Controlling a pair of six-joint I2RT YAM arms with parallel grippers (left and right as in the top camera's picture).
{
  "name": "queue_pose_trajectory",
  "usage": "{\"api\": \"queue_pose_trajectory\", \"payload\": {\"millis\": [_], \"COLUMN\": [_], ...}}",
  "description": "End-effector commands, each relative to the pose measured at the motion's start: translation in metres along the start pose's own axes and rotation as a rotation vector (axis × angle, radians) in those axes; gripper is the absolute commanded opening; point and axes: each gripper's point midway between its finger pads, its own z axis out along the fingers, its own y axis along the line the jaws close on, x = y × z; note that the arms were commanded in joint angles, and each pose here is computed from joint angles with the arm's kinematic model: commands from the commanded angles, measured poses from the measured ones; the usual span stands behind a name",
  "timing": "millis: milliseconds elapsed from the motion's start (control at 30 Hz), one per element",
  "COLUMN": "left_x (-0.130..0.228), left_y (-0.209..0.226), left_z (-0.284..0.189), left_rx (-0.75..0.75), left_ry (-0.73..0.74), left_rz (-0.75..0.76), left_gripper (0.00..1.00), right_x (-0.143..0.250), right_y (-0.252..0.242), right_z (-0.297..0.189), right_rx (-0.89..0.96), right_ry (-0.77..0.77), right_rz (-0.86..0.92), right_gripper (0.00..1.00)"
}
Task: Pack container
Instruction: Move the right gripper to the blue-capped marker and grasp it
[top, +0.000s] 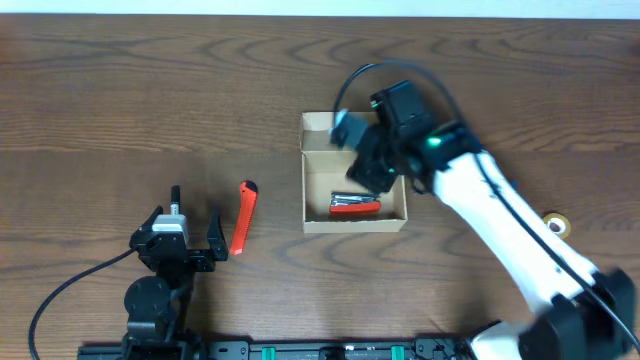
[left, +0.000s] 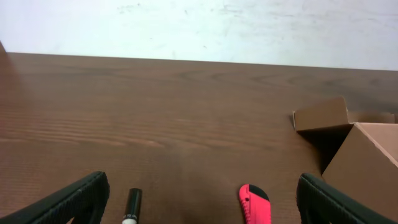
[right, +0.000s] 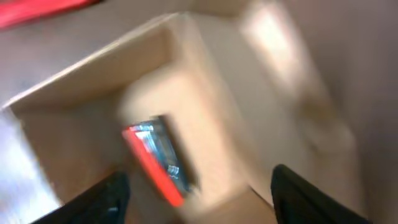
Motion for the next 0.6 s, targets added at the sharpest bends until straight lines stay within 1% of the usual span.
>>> {"api": "queue_pose_trajectory", "payload": {"millis": [0, 33, 100, 200, 267, 333, 400, 567], "left_x": [0.015, 0.015, 0.015, 0.015, 0.015, 0.015, 0.015, 0.015], "left_y": [0.002, 0.002, 0.002, 0.002, 0.002, 0.001, 0.001, 0.000], "left_z": [0.003, 0.003, 0.003, 0.003, 0.003, 0.003, 0.003, 0.003], "left_rx": [-0.008, -0.008, -0.007, -0.007, -0.005, -0.004, 0.001, 0.002], "left_ry": [0.033, 0.033, 0.033, 0.033, 0.033, 0.033, 0.034, 0.034], "left_rz": [-0.007, -0.007, -0.007, -0.007, -0.007, -0.007, -0.007, -0.007], "left_gripper": [0.95, 0.95, 0.95, 0.95, 0.95, 0.95, 0.95, 0.95], "right_x": [0.023, 0.040, 0.069, 0.111, 0.147, 0.182, 0.206, 0.254], "right_y": [-0.092, -0.116, -0.143, -0.157, -0.157, -0.152, -0.147, -0.130], "right_z": [-0.064, -0.092, -0.137, -0.177, -0.189, -0.191, -0.182, -0.126], "right_rx": [0.460, 0.594, 0.732, 0.791, 0.802, 0.817, 0.801, 0.711], "right_ry": [-0.035, -0.057, -0.115, -0.167, -0.118, -0.034, 0.037, 0.179], "right_rz": [0.539, 0.691, 0.938, 1.182, 1.303, 1.408, 1.464, 1.555], "right_gripper": [0.78, 0.82, 0.84, 0.85, 0.87, 0.90, 0.91, 0.91]}}
